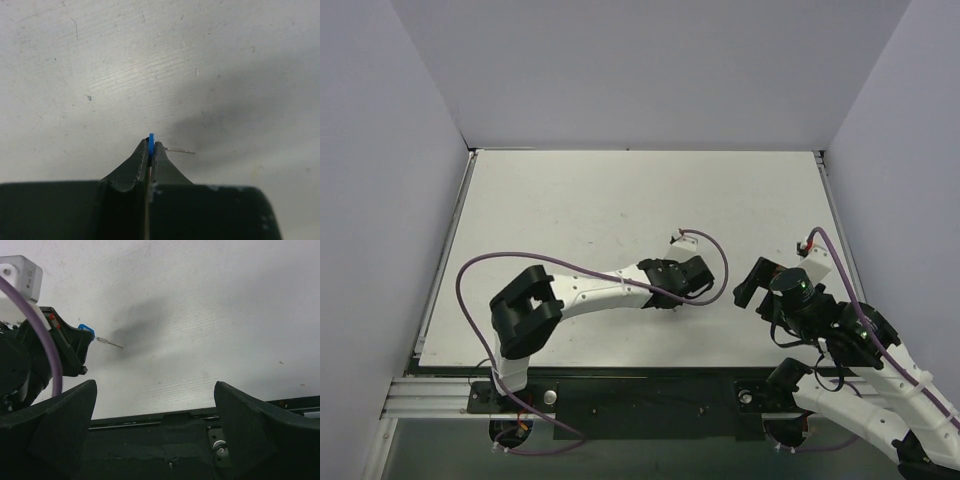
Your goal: Remove the keys from the keyring
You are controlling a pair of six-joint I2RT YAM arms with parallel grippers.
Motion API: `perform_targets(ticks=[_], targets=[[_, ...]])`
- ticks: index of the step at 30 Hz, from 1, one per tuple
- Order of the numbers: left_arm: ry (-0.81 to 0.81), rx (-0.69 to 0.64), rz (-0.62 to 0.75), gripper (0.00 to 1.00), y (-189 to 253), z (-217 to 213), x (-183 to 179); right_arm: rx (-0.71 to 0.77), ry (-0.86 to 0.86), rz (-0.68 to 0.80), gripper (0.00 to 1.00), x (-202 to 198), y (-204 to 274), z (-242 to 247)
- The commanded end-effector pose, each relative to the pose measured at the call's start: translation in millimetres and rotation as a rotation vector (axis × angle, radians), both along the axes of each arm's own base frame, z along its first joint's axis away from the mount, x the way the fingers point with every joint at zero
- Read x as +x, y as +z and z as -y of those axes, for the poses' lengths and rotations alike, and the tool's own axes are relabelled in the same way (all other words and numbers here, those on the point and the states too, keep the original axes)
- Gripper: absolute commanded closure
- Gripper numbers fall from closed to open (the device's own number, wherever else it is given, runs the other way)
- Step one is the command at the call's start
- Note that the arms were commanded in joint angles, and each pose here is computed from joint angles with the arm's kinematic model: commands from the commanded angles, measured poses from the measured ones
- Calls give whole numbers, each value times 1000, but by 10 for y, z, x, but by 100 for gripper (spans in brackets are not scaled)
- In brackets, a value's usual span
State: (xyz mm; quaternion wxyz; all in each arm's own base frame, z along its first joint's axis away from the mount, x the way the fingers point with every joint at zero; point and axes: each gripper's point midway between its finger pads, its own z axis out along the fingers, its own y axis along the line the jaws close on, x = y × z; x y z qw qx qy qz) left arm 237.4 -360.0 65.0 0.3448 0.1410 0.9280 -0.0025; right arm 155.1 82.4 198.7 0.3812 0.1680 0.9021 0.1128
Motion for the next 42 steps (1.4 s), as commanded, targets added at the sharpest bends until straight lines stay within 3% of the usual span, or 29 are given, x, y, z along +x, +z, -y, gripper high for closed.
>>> perform_targets(ticks=[1, 16, 30, 42], targets=[[22, -148, 41, 100, 632, 73, 17, 75, 37, 59, 2, 50, 158, -131], [93, -277, -14, 100, 1493, -50, -158, 314, 127, 289, 0, 205, 610, -462], [146, -591, -122, 100, 2404, 16, -339, 538, 325, 696, 0, 280, 1288, -819], [206, -895, -207, 100, 3065, -91, -453, 583, 548, 826, 3, 212, 1525, -1207]])
